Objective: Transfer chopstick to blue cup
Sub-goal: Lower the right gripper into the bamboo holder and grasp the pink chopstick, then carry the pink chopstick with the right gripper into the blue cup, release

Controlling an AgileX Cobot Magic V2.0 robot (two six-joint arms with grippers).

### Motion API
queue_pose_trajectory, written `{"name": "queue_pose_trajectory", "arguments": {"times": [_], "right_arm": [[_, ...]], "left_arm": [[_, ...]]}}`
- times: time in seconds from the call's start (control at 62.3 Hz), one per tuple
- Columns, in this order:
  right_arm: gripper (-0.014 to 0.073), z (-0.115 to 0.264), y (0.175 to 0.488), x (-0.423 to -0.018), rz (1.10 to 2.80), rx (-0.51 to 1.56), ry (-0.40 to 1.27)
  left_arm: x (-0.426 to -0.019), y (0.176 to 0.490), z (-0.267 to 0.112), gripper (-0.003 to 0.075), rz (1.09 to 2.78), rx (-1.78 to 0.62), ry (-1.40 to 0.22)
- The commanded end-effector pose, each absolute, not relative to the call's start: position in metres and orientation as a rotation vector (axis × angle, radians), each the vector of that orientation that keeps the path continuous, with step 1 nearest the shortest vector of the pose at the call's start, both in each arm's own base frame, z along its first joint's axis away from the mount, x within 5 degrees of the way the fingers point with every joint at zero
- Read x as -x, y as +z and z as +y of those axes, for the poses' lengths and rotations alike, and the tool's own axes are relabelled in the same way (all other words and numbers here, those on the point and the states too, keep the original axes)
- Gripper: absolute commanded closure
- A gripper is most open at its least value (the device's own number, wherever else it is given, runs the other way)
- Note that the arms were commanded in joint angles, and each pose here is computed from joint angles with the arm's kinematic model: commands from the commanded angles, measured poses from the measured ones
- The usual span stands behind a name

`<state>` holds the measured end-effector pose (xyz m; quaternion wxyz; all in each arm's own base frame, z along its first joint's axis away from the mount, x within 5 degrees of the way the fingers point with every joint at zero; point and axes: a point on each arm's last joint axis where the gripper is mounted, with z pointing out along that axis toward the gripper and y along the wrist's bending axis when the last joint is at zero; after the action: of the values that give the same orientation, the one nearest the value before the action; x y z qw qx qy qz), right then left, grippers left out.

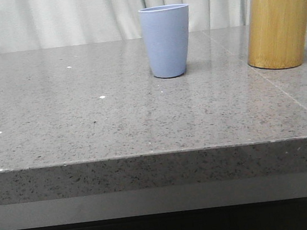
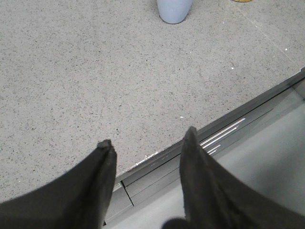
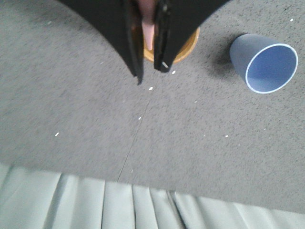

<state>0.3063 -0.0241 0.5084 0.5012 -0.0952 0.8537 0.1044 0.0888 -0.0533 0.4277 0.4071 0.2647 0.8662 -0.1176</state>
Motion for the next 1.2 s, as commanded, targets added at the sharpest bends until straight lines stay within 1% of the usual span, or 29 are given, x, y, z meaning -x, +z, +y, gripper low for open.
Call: {"name": "queue_pose_trajectory", "arguments": {"times": [0.0,0.096,0.177,0.273,0.337,0.433,0.594,0.787,0.899,0.947,0.995,1.076,1.188], "right_arm": [[0.0654,-0.011,0.549,-0.275,1.893,0.266,0.204],[0.0654,0.009,0.560,-0.264,1.830,0.326,0.237],[0.0654,0.028,0.562,-0.263,1.804,0.387,0.284],[0.0654,0.055,0.558,-0.266,1.794,0.475,0.337],[0.0654,0.073,0.554,-0.270,1.792,0.537,0.341],[0.0654,0.099,0.542,-0.281,1.811,0.613,0.318],[0.0654,0.126,0.516,-0.309,1.869,0.656,0.265],[0.0654,0.152,0.484,-0.341,1.928,0.693,0.297],[0.0647,0.160,0.468,-0.354,1.967,0.696,0.337],[0.0623,0.163,0.463,-0.358,1.976,0.693,0.360],[0.0579,0.165,0.460,-0.361,1.981,0.689,0.379],[0.0451,0.168,0.453,-0.366,1.996,0.688,0.400],[0.0295,0.169,0.450,-0.368,2.005,0.689,0.403]], "left_arm": [[-0.089,0.438,-0.053,0.0407,2.108,-0.639,-0.314],[-0.089,0.438,-0.053,0.0407,2.108,-0.639,-0.312],[-0.089,0.438,-0.053,0.0407,2.108,-0.639,-0.312],[-0.089,0.438,-0.053,0.0407,2.108,-0.639,-0.312],[-0.089,0.438,-0.053,0.0407,2.108,-0.639,-0.312],[-0.089,0.438,-0.053,0.0407,2.108,-0.639,-0.312],[-0.089,0.438,-0.053,0.0407,2.108,-0.639,-0.312],[-0.089,0.438,-0.053,0.0407,2.108,-0.639,-0.312],[-0.089,0.438,-0.053,0.0407,2.108,-0.639,-0.312],[-0.089,0.438,-0.053,0.0407,2.108,-0.639,-0.312],[-0.089,0.438,-0.053,0.0407,2.108,-0.639,-0.312],[-0.089,0.438,-0.053,0.0407,2.108,-0.639,-0.312],[-0.089,0.438,-0.053,0.0407,2.108,-0.639,-0.310]]}}
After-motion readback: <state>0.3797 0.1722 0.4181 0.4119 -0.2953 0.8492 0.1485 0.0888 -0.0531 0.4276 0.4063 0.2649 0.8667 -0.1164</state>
